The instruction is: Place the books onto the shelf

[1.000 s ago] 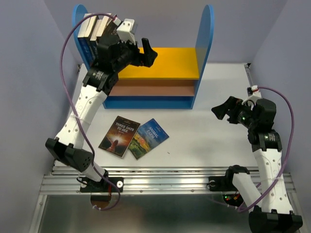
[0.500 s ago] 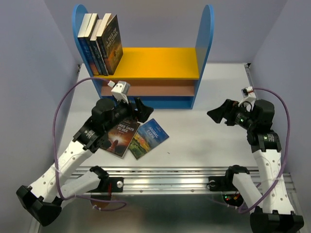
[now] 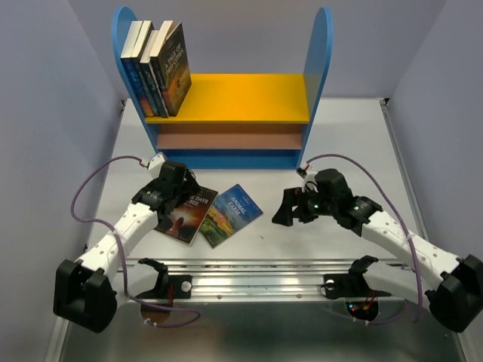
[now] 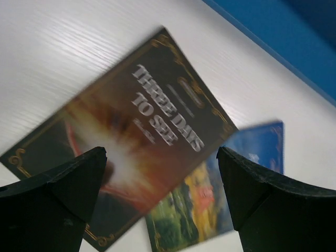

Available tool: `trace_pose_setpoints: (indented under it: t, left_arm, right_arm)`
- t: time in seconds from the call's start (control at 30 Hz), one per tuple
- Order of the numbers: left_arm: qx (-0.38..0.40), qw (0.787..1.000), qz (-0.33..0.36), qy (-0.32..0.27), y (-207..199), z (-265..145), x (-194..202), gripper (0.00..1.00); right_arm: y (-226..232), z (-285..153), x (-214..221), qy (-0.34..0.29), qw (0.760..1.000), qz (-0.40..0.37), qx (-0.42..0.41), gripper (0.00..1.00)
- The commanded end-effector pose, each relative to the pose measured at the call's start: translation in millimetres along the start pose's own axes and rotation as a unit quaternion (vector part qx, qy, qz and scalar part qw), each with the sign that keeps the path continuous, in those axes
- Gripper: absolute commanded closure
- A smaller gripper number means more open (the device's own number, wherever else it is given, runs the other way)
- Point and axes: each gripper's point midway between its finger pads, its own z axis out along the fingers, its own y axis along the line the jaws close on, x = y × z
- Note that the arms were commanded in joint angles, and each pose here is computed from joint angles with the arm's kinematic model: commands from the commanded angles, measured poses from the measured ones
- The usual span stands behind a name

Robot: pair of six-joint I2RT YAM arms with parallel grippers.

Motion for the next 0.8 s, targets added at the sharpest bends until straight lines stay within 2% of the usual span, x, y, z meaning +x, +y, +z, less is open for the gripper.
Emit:
trace_pose_setpoints:
  t: [0.0, 0.07, 0.1, 0.17, 0.23, 0.27, 0.37, 0.53, 0.7, 0.77]
  left_arm:
    - [-0.108, 0.991, -0.068, -0.044, 50.7, 29.7, -24.3, 0.01]
    - [-0.114, 0.988, -0.097, -0.032, 67.9, 46.0, -29.7, 0.01]
    - [-0.092, 0.989, -0.108, -0.038, 63.9, 53.9, -37.8, 0.01]
    - [-0.094, 0.988, -0.122, -0.03, 74.5, 63.6, -37.3, 0.01]
    - [-0.096, 0.985, -0.143, -0.014, 86.7, 74.8, -35.5, 0.01]
    - [-0.096, 0.985, -0.144, -0.006, 90.0, 78.1, -31.0, 0.01]
    - [-0.107, 0.981, -0.162, 0.006, 102.8, 84.6, -25.7, 0.01]
    - [-0.099, 0.983, -0.154, 0.01, 105.5, 85.9, -21.8, 0.01]
    - [-0.093, 0.983, -0.152, 0.046, 108.4, 91.9, 3.2, 0.02]
    - [-0.099, 0.982, -0.151, 0.051, 111.3, 92.9, 7.0, 0.03]
  right_arm:
    - [41.7, 40.0, -20.5, -0.056, 0.998, -0.032, -0.027, 0.0]
    - [62.2, 63.6, -16.4, -0.061, 0.996, -0.044, -0.041, 0.0]
    - [69.7, 72.2, -15.4, -0.062, 0.996, -0.049, -0.046, 0.0]
    - [94.1, 86.8, -28.0, -0.083, 0.993, -0.054, -0.067, 0.0]
    - [101.5, 115.6, -11.1, -0.054, 0.995, -0.059, -0.058, 0.0]
    - [116.4, 123.4, -22.9, -0.07, 0.994, -0.05, -0.072, 0.0]
    - [126.1, 162.3, -16.4, -0.042, 0.995, -0.012, -0.085, 0.0]
    - [122.8, 208.5, -17.6, -0.046, 0.998, 0.024, -0.039, 0.0]
    - [113.6, 232.5, -22.6, -0.066, 0.994, 0.089, 0.004, 0.0]
    - [111.8, 236.4, -23.0, -0.07, 0.993, 0.093, 0.006, 0.0]
